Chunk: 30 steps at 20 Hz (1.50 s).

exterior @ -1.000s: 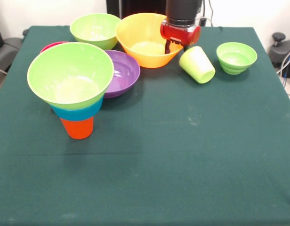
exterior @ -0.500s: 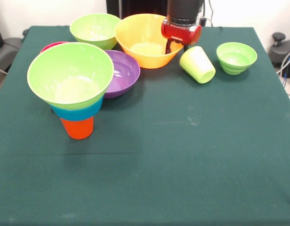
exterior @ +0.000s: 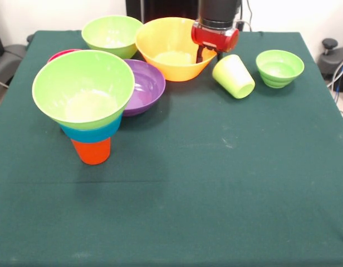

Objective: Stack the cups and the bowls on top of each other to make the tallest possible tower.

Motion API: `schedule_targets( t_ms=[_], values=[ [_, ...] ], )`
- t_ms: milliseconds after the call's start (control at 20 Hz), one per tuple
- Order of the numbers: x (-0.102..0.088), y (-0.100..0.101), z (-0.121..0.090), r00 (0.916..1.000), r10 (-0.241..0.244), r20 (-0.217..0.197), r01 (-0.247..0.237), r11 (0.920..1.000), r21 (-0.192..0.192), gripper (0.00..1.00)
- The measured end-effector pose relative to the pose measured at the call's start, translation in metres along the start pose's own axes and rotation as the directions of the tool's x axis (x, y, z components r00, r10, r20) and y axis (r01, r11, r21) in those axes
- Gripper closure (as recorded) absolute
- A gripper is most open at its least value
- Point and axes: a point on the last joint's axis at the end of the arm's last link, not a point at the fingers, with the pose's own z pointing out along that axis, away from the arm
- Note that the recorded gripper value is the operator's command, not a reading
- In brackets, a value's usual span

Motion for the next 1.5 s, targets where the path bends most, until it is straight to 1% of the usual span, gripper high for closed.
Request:
schedule_targets(
  t_ms=[550,750,800,950,1100,1150,1300,1500],
  values=[
    [-0.005,-0.001,-0.006,1.0,0.002,-0.009,-0.002,0.9999,0.011,1.0],
    [-0.013,0.001,-0.024,0.9993,0.007,-0.037,-0.006,0.9997,0.024,1.0],
    [-0.019,0.001,-0.034,0.9988,0.011,-0.049,-0.01,0.9995,0.031,1.0],
    [-0.03,0.004,-0.049,0.998,0.02,-0.06,-0.018,0.9993,0.034,1.0],
    [-0.037,0.004,-0.057,0.9976,0.028,-0.064,-0.025,0.9991,0.034,1.0],
    [-0.043,0.003,-0.061,0.9973,0.036,-0.065,-0.034,0.9988,0.035,1.0],
    [-0.05,0.002,-0.066,0.9971,0.047,-0.06,-0.045,0.9985,0.033,1.0],
    [-0.051,0.003,-0.066,0.9971,0.052,-0.056,-0.05,0.9981,0.036,1.0]
  ],
)
